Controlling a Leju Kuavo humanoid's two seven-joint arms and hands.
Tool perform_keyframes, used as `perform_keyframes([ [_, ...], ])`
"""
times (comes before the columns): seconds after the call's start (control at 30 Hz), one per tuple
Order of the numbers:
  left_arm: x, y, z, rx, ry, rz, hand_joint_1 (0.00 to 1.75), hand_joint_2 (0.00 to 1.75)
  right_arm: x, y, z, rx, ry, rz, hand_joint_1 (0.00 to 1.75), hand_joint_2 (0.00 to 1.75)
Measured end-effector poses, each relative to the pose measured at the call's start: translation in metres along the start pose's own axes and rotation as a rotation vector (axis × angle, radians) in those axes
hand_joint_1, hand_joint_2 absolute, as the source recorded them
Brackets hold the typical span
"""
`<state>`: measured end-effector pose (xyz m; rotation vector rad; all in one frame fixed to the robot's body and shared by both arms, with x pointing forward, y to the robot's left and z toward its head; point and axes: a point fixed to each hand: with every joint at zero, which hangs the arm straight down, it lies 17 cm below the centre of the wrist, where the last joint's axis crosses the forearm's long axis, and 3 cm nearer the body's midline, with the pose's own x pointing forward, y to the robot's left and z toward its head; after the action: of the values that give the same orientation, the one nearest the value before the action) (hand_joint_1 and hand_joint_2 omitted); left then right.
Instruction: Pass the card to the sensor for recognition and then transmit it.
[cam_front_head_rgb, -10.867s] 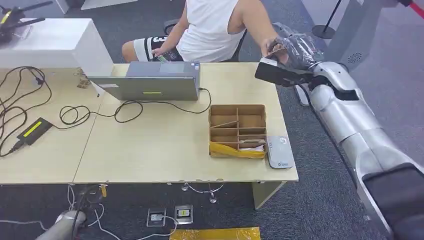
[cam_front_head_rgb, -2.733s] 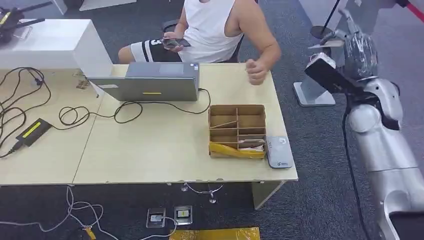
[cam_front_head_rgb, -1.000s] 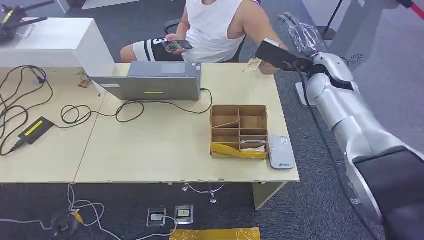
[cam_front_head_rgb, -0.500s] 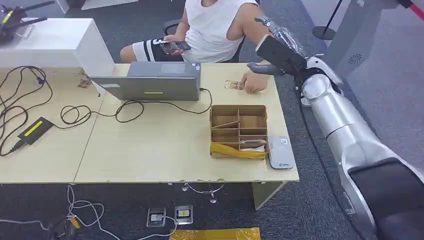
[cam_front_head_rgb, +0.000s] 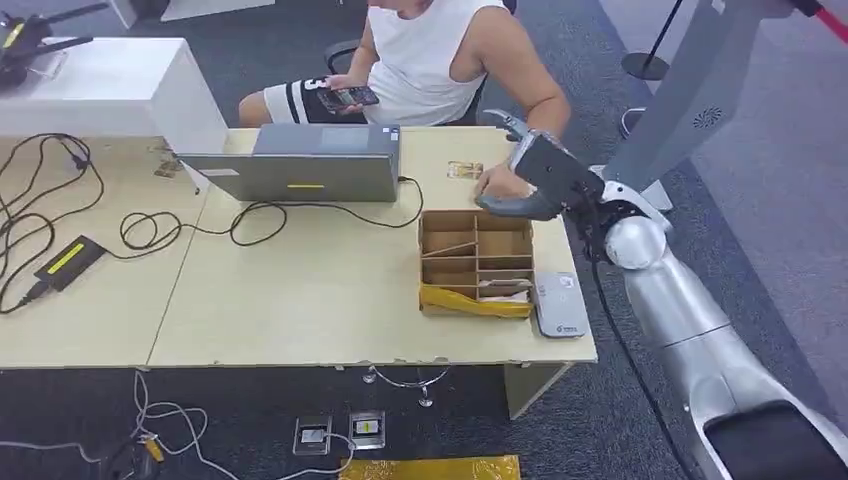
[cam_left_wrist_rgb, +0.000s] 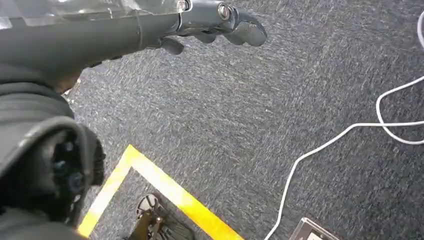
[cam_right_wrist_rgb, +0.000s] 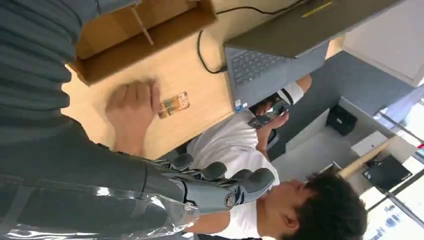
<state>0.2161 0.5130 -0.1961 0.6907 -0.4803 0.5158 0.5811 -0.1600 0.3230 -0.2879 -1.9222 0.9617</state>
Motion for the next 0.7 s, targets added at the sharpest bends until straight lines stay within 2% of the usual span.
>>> perform_keyframes([
  [0.3, -0.010, -0.017, 0.012, -0.001, 0.021, 0.019, 0.00, 0.00, -0.022, 0.040, 0.039, 0.024, 0.057, 0.047, 0.00, 1.75],
  [0.53, -0.015, -0.038, 0.025, -0.021, 0.034, 0.025, 0.00, 0.00, -0.045, 0.051, 0.061, 0.008, 0.121, 0.241, 0.00, 1.75],
  [0.7, -0.021, -0.051, 0.033, -0.042, 0.048, 0.025, 0.00, 0.00, -0.057, 0.060, 0.072, 0.018, 0.148, 0.308, 0.00, 1.75],
])
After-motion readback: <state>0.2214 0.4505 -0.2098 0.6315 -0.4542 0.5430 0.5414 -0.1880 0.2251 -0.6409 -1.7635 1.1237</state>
